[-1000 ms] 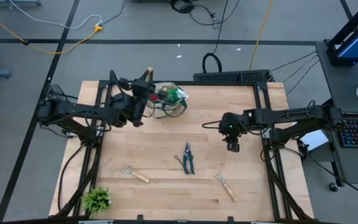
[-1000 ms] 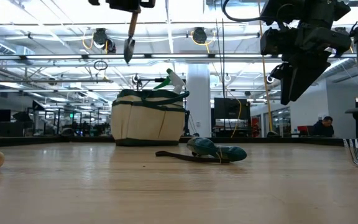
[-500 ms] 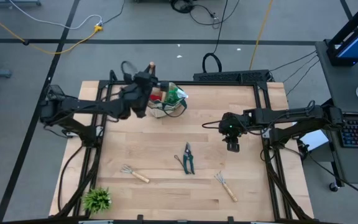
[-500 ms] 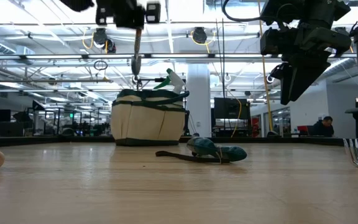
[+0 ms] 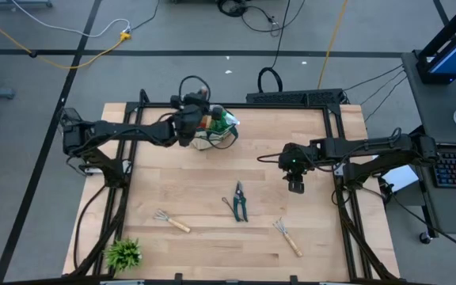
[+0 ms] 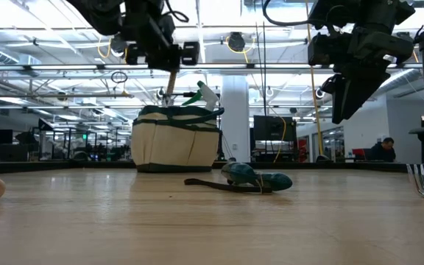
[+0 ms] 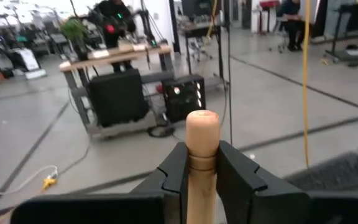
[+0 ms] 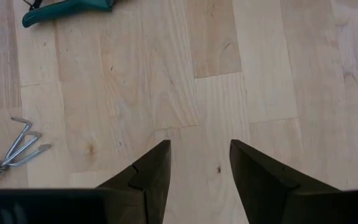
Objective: Pick & Place Garden tools in Gardening bag
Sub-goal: Put the trowel into the gardening bag
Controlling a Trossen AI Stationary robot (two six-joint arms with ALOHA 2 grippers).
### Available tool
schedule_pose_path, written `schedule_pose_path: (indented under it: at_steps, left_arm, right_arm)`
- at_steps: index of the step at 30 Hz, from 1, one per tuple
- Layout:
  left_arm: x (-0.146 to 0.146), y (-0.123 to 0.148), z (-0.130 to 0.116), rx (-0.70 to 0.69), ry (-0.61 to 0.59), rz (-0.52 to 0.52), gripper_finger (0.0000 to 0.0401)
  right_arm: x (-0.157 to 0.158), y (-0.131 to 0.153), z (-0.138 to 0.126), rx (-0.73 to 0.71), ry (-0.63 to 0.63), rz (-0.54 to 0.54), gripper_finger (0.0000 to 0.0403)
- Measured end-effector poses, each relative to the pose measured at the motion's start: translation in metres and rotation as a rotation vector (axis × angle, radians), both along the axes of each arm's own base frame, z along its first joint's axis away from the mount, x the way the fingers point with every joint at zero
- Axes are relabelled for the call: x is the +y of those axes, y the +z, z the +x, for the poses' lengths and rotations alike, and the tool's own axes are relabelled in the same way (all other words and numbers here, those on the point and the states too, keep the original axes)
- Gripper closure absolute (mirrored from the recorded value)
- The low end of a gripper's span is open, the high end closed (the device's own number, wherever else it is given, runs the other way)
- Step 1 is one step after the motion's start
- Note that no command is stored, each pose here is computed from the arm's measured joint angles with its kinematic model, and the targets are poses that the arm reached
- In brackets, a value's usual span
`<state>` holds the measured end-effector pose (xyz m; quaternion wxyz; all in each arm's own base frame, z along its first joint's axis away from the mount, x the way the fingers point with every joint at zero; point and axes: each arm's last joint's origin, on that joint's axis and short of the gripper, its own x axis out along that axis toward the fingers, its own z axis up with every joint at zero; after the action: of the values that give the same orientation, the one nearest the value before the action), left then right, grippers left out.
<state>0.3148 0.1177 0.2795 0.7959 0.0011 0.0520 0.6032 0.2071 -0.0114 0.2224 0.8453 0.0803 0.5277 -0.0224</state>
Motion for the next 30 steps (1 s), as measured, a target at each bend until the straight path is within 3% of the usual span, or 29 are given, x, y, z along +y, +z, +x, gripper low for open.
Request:
schedule_pose_path:
  at_steps: [11, 24, 30]
  left_arm:
    - [-0.003, -0.027, 0.0, 0.109, -0.022, -0.126, 0.0343]
    - [-0.004, -0.031, 0.002, 0.131, -0.125, -0.172, 0.0342]
    - [-0.004, -0.031, 0.002, 0.124, -0.127, -0.176, 0.0295]
  right_arm:
    - [0.0, 0.0, 0.0, 0.001, -0.016, 0.008, 0.0248]
    - [0.0, 0.0, 0.0, 0.001, -0.016, 0.008, 0.0248]
    - [0.0, 0.0, 0.0, 0.001, -0.017, 0.008, 0.0248]
